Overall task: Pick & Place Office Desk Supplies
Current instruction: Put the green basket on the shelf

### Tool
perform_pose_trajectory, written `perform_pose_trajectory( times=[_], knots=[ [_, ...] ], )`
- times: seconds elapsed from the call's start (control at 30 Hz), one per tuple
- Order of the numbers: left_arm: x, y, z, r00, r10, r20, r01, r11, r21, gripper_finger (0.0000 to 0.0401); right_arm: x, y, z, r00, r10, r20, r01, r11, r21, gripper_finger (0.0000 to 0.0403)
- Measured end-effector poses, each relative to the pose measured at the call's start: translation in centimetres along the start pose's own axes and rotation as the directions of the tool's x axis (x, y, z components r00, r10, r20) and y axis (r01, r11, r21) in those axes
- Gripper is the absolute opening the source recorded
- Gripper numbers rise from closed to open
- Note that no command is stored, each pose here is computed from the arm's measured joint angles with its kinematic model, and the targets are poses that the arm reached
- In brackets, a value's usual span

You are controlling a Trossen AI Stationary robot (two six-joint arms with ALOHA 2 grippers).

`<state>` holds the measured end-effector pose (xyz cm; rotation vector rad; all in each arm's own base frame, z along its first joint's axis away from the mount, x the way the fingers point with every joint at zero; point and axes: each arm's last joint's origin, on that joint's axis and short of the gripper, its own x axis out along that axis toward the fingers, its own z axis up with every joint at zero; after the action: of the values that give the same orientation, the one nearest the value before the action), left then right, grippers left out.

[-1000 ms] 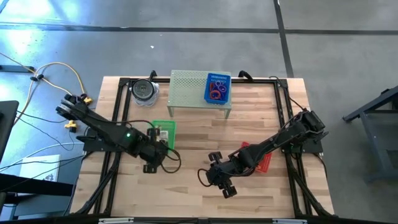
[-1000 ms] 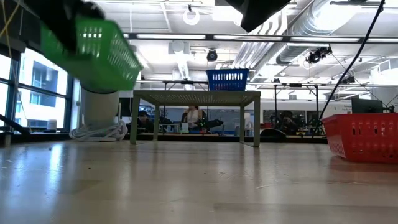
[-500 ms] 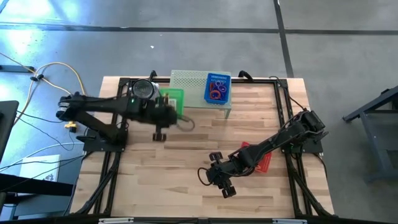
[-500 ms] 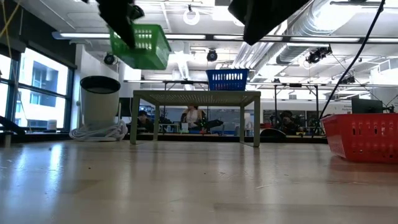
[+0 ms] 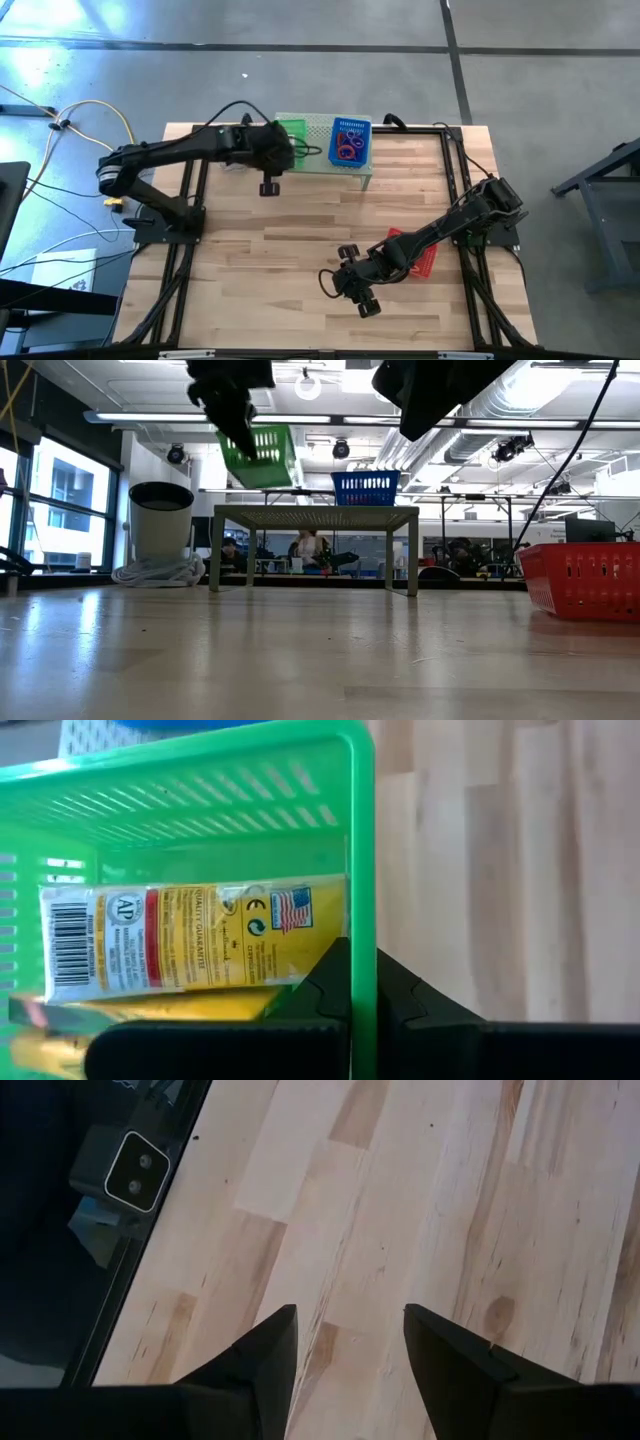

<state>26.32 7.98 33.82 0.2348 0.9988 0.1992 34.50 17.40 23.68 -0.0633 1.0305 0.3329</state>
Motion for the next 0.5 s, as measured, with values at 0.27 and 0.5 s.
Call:
perform_pose_trajectory(
  times=[0.27, 0.5],
  knots=[
    [4.8, 2.0, -0.3, 0.994, -0.022, -0.110, 0.018, 0.999, -0.037, 0.0000, 0.0, 0.1, 0.0, 1.000, 0.024, -0.005, -0.024, 1.000, -0.002, 0.0173],
    [6.0, 2.5, -0.4, 0.991, -0.003, -0.135, -0.004, 0.999, -0.047, 0.0000, 0.0, 0.2, -0.1, 1.000, 0.026, -0.007, -0.026, 1.000, -0.004, 0.0173]
  ],
)
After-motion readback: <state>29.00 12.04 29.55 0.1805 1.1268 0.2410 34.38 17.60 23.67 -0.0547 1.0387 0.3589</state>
